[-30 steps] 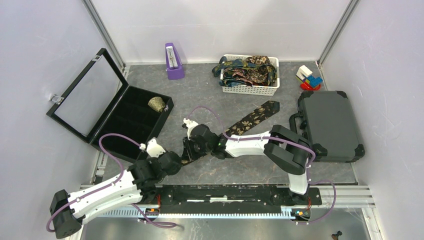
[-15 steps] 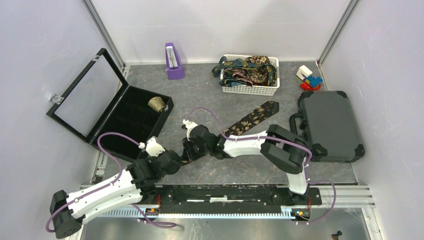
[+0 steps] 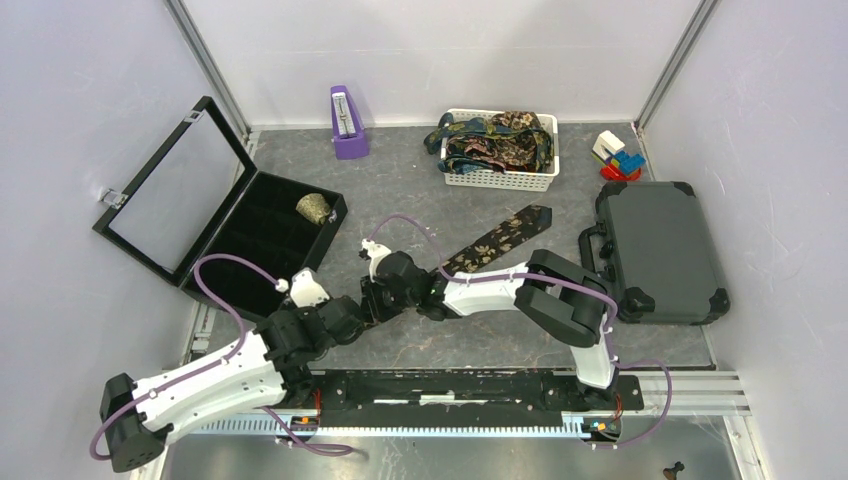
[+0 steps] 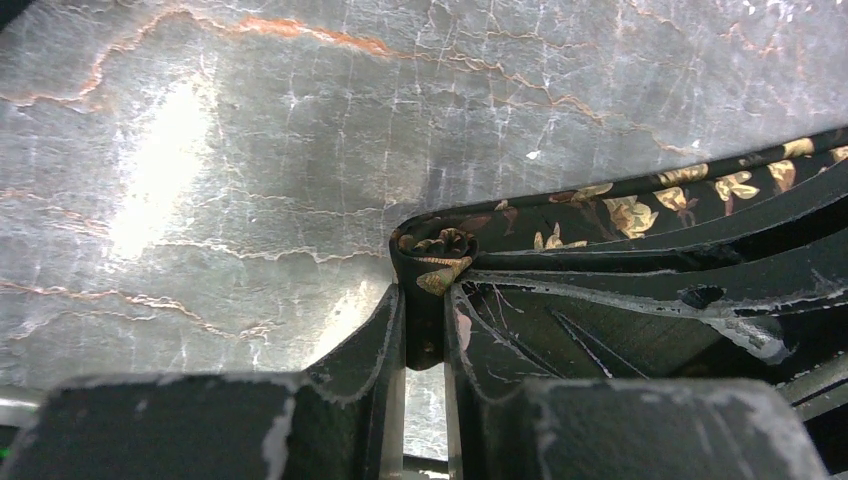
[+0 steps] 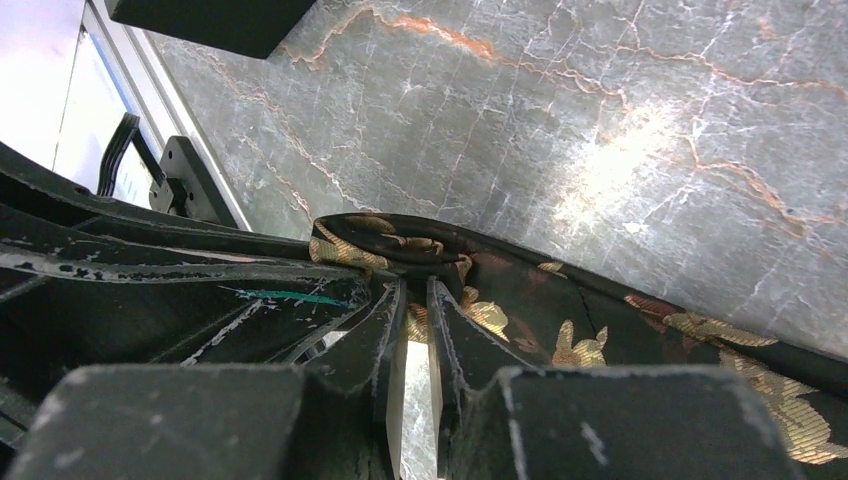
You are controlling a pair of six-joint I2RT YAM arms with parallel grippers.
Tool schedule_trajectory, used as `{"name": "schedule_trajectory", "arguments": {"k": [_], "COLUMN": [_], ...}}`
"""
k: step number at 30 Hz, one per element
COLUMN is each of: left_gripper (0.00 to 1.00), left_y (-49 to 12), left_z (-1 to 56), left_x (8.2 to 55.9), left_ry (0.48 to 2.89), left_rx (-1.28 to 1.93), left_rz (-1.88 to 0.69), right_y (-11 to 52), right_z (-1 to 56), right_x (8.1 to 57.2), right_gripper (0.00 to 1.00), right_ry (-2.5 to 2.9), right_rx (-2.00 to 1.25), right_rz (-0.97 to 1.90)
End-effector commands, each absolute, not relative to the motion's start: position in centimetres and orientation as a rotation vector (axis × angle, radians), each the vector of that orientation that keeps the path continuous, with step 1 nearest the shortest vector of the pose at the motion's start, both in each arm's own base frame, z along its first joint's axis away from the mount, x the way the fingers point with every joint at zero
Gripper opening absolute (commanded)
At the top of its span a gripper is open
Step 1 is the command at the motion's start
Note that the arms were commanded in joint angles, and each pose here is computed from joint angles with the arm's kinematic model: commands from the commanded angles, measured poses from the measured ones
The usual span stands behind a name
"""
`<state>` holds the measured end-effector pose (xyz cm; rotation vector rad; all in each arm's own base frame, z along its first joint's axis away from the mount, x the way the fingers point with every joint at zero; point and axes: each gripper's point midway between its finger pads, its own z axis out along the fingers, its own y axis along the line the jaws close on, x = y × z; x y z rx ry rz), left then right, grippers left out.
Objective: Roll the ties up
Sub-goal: Roll the tie at the center of the board.
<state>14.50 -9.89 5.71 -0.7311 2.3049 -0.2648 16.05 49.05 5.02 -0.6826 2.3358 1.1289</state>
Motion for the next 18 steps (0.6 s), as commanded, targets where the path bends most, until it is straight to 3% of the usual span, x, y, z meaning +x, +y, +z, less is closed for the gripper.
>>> {"name": "schedule_trajectory", "arguments": {"k": [1,18], "left_gripper": [0.02,0.02], "left_y": [-9.6,-9.8], "left_z": [7.8,8.5], "left_x": [15.7,16.2], "left_ry": [2.258,2.291], "left_rx": [-0.657,-0.58], "left_rz": [-0.21,-0.09], "right_y": [50.3,50.6], "right_z": [5.1,3.6], "right_x": [15.5,14.7], "right_gripper": [0.18,0.17], "right_ry": [2.327,2.349], "right_rx": [-0.689,-0.684], "right_rz": [1.17,1.204]}}
